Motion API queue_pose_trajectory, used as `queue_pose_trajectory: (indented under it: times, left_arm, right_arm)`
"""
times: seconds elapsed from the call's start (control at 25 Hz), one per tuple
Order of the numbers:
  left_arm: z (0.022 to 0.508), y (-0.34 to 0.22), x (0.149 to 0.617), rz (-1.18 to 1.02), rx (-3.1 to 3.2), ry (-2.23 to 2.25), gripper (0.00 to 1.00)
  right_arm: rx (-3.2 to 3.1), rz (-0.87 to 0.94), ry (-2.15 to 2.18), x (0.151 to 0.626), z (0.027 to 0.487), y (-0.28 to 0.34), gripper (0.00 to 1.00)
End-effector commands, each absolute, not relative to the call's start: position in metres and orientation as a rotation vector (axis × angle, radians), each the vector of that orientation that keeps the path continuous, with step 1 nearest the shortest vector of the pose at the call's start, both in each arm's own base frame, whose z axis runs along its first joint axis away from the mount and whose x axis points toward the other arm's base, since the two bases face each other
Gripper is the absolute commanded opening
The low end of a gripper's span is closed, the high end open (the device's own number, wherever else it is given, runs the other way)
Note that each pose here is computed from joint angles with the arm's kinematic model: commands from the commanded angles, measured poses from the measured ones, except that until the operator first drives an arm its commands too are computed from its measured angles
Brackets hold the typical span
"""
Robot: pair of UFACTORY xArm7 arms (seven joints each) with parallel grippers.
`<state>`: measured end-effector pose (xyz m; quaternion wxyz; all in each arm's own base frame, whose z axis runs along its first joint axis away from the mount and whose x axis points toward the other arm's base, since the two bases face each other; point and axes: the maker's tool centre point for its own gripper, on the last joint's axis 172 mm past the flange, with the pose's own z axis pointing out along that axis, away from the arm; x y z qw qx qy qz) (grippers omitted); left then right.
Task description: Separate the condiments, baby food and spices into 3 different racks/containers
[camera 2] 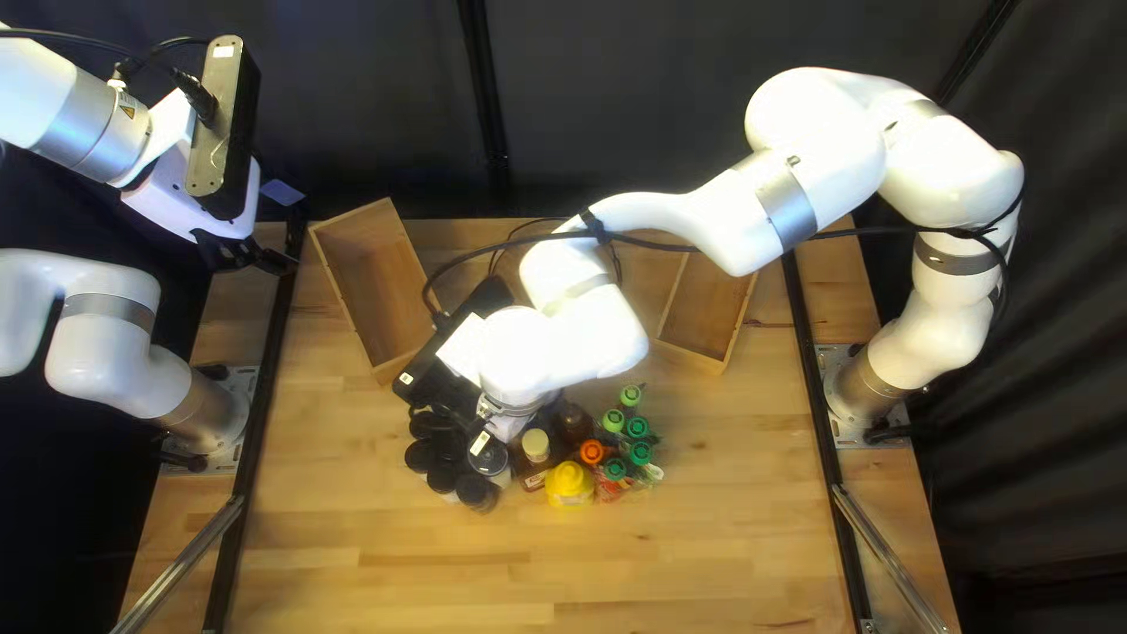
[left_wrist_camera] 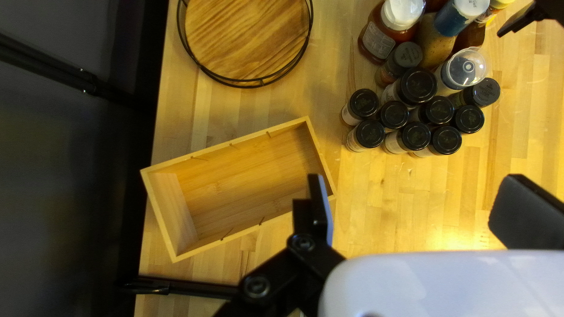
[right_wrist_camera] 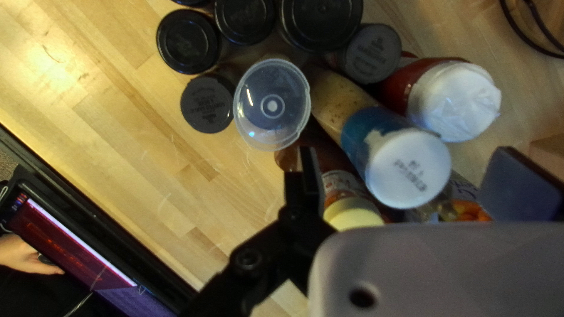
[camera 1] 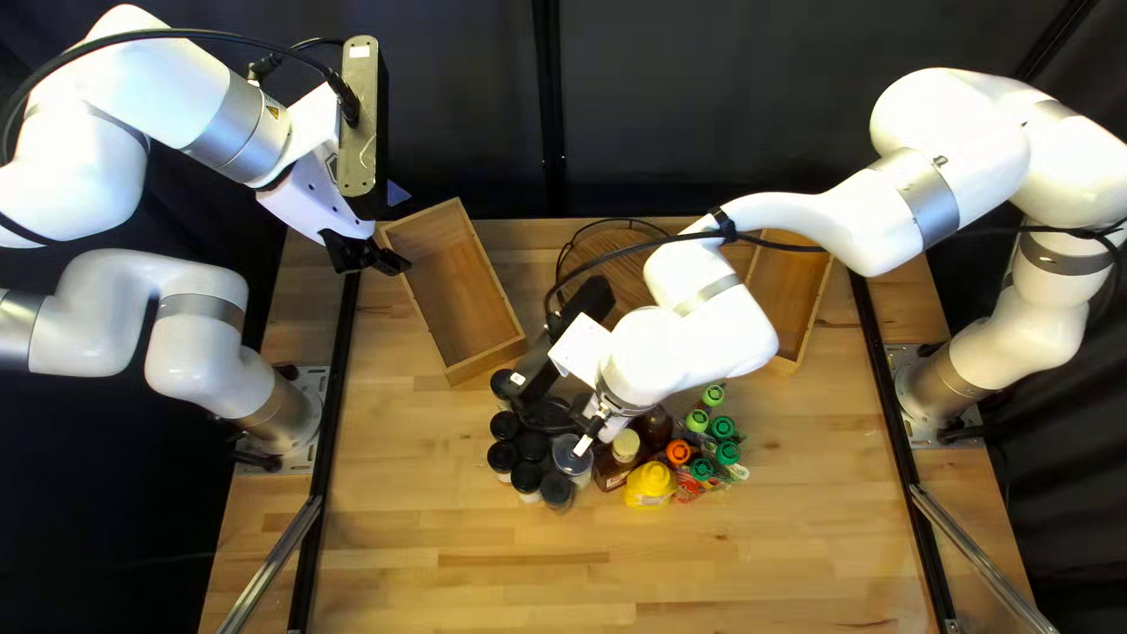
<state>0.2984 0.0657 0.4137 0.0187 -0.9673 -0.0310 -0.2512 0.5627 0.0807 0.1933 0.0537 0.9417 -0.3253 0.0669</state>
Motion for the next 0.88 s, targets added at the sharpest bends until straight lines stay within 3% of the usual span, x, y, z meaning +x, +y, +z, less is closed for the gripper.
queue_pose_trajectory:
  times: [0.04,0.48,0.88]
  left_arm:
    - [0.414,0.066,0.298,-0.78,-3.003,-0.096,1.0]
    - [0.414,0.066,0.298,-0.78,-3.003,-0.096,1.0]
    - [0.414,0.066,0.298,-0.78,-3.003,-0.096,1.0]
  right_arm:
    - [2.841,0.204,-1.002,0.563,0.197,0.083,0.01]
    - [2.815,0.226,-0.969,0.564,0.249,0.076,0.0]
    - [2.849,0.278,-0.874,0.564,0.36,0.058,0.0]
